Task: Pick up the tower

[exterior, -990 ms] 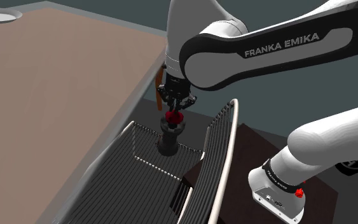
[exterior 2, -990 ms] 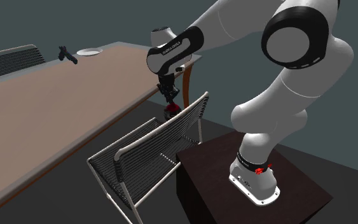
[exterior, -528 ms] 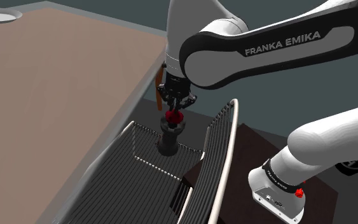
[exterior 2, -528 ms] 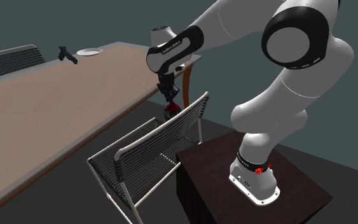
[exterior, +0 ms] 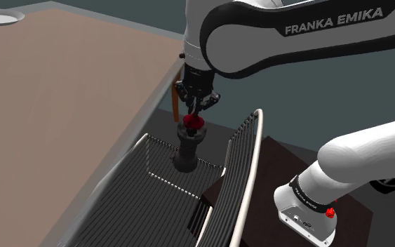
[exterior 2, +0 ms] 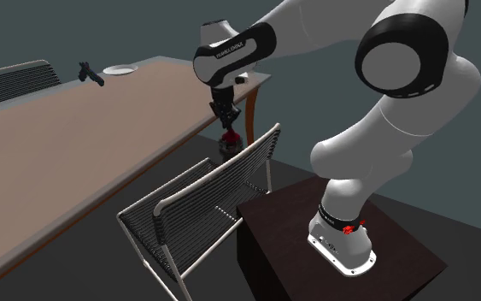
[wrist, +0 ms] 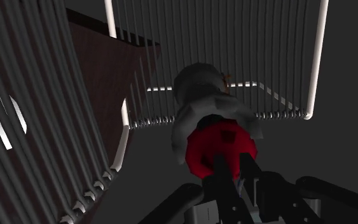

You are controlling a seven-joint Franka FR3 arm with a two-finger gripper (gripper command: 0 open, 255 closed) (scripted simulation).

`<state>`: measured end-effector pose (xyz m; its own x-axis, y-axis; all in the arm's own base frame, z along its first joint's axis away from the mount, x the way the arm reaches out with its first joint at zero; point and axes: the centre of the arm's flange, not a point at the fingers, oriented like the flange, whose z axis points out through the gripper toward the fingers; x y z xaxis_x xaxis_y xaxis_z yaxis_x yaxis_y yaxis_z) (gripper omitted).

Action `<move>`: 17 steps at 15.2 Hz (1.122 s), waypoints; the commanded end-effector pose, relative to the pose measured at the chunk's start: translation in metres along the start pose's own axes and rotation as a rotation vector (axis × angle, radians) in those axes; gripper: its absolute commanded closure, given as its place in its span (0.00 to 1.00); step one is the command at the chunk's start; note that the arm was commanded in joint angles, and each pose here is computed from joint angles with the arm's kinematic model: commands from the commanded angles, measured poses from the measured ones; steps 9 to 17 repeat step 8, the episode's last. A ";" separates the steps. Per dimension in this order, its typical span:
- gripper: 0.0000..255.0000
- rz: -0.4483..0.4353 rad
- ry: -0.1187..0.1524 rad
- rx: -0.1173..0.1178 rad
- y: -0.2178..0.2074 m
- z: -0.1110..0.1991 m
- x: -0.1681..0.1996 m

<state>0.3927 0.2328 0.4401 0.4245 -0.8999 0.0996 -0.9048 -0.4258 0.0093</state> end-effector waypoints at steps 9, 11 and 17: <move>1.00 0.000 0.000 0.001 0.001 -0.037 0.004; 1.00 0.000 0.000 0.001 0.001 -0.037 0.004; 1.00 0.000 0.000 0.001 0.001 -0.037 0.004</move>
